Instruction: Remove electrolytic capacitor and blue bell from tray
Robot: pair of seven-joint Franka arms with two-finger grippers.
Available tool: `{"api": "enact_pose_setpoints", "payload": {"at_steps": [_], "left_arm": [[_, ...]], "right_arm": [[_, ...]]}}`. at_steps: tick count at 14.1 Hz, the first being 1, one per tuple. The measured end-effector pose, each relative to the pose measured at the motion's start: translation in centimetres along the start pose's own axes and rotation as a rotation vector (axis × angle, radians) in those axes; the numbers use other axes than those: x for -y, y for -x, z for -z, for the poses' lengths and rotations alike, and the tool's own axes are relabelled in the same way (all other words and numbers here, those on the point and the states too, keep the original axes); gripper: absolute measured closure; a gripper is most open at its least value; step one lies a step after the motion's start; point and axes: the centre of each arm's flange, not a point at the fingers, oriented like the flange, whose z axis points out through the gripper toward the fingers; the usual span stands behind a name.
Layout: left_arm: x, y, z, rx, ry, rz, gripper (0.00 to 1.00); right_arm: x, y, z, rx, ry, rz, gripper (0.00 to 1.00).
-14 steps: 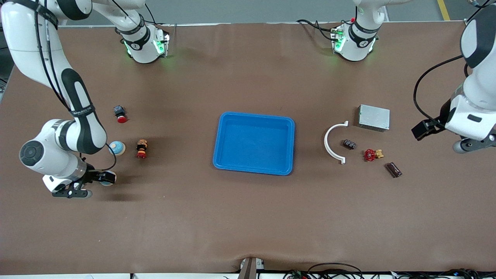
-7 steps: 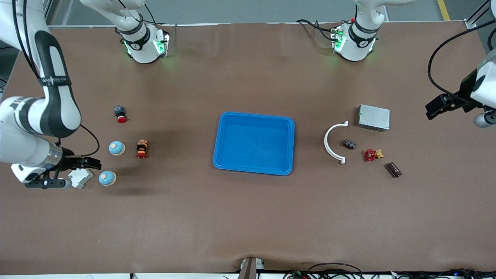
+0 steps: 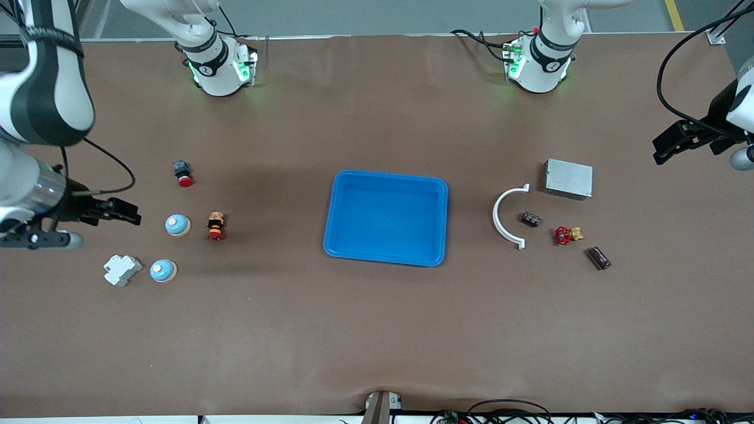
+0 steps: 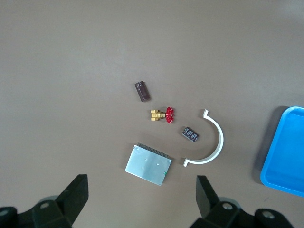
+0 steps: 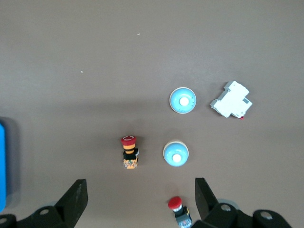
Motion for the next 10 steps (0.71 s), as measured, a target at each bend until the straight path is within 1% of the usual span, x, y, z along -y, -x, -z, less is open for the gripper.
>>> {"api": "enact_pose_setpoints", "payload": {"at_steps": [2,5,10], "left_arm": [[-0.2,0.1,0.1,-0.001,0.001,-0.007,0.0],[-0.3,0.2,0.1,0.005,0.0,-0.011,0.0],[-0.5,0.4,0.0,0.016,-0.002,-0.014,0.0]], "right_arm": [[0.1,1.2,3.0,-0.002,0.009,0.005,0.0],[0.1,2.0,6.7,0.004,0.026,0.011,0.0],[0.1,3.3,11.0,0.051,0.03,0.005,0.0]]}}
